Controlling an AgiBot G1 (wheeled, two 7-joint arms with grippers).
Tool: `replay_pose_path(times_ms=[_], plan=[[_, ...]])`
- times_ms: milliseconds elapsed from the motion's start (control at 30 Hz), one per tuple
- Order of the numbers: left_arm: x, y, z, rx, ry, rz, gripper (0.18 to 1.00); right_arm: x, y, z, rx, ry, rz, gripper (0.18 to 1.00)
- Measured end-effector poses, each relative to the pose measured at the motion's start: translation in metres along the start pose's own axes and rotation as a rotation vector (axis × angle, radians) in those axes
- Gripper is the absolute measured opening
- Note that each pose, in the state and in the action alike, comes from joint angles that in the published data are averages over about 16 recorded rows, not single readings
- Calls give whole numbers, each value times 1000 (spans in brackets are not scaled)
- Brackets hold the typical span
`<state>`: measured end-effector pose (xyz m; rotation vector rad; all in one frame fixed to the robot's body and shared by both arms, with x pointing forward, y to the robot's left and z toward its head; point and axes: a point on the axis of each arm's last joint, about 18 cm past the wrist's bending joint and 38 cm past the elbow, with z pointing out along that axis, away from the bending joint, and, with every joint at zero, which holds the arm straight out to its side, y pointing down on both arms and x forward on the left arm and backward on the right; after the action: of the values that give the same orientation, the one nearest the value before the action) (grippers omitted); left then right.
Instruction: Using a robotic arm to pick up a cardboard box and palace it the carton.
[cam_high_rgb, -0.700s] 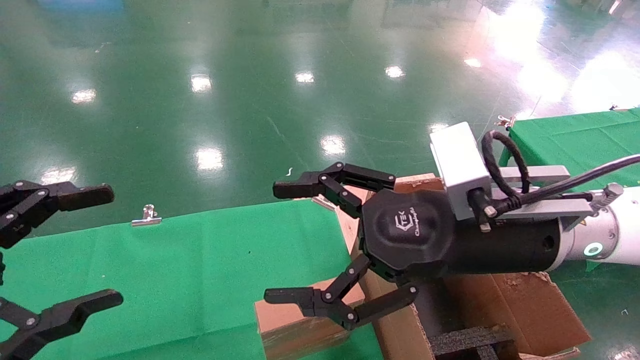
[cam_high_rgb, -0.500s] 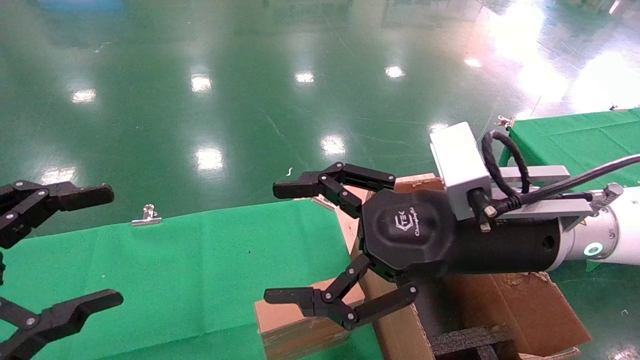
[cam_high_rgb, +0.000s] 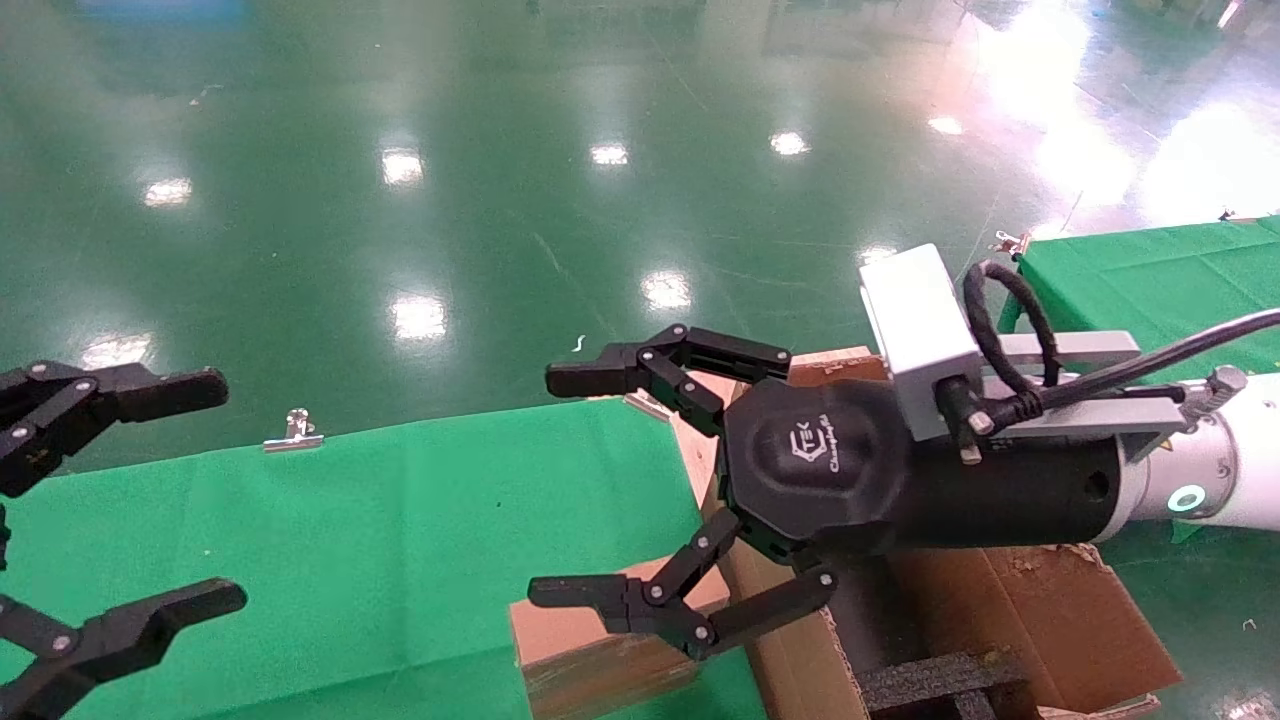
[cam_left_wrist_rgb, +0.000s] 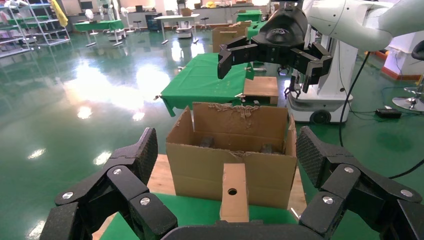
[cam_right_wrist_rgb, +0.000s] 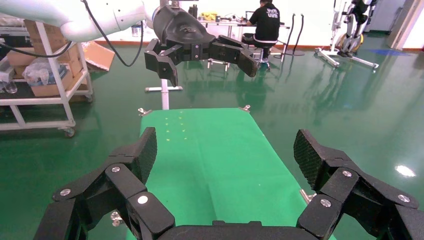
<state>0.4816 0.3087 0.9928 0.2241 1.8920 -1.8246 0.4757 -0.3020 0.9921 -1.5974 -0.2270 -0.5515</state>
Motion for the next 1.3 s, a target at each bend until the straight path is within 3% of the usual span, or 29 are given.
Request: replay_pose_path(times_ms=[367, 600, 1000, 1300], plan=[[0, 0, 0, 0, 0, 0, 977, 1, 5, 2, -15, -3, 9, 1001], [0, 0, 0, 0, 0, 0, 921, 5, 23, 10, -99, -27, 29, 1001], [0, 0, 0, 0, 0, 0, 708, 20, 74, 35, -383, -117, 43, 1001], [0, 0, 0, 0, 0, 0, 485, 40, 102, 53, -580, -185, -10, 1001]])
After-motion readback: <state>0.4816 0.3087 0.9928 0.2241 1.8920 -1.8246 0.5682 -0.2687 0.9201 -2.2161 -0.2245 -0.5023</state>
